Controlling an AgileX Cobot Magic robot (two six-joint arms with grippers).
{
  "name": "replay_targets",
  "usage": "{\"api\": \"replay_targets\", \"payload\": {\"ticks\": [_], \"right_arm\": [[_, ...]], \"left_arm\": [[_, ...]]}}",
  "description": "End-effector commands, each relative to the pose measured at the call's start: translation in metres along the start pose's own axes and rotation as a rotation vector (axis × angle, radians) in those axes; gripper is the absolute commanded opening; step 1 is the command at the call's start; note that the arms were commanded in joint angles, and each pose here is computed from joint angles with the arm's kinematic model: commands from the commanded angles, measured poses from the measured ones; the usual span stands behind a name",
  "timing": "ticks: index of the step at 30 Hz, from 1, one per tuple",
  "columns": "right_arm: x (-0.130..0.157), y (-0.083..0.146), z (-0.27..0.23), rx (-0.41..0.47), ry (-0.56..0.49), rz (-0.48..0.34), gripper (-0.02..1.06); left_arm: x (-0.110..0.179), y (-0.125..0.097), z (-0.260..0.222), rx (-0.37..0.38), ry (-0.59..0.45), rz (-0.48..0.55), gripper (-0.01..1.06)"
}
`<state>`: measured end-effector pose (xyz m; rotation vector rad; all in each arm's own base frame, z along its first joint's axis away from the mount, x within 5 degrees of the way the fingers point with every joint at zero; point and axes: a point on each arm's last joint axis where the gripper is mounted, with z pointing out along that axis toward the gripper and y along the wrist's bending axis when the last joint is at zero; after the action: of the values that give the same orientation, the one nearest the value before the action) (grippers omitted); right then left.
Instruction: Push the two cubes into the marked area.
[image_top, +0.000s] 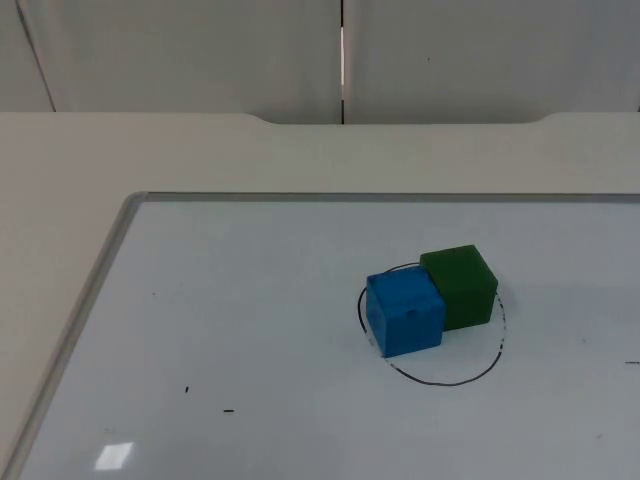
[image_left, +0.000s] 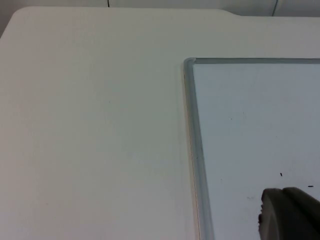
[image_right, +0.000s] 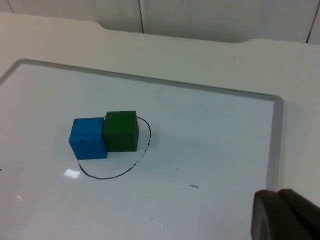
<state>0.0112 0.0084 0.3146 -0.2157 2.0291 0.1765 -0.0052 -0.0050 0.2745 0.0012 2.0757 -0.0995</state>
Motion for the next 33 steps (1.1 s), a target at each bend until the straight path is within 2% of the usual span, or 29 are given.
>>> {"api": "replay_targets", "payload": {"ticks": [1, 8, 12, 23, 28, 33], "right_arm": [[0.007, 0.001, -0.003, 0.000, -0.002, -0.009, 0.00], [0.035, 0.001, -0.008, 0.006, -0.017, -0.027, 0.00], [0.040, -0.001, -0.006, 0.016, 0.024, -0.038, 0.00], [0.040, -0.002, -0.003, 0.030, 0.010, -0.074, 0.00], [0.040, -0.003, -0.003, 0.037, 0.011, -0.068, 0.00], [0.040, -0.008, -0.003, 0.100, 0.010, -0.009, 0.00]], "left_arm": [[0.000, 0.000, 0.000, 0.002, -0.014, -0.002, 0.00], [0.000, 0.000, 0.000, 0.002, -0.014, -0.002, 0.00], [0.000, 0.000, 0.000, 0.002, -0.014, -0.002, 0.00], [0.000, 0.000, 0.000, 0.002, -0.014, 0.002, 0.00], [0.000, 0.000, 0.000, 0.002, -0.014, 0.002, 0.00], [0.000, 0.000, 0.000, 0.002, -0.014, 0.002, 0.00]]}}
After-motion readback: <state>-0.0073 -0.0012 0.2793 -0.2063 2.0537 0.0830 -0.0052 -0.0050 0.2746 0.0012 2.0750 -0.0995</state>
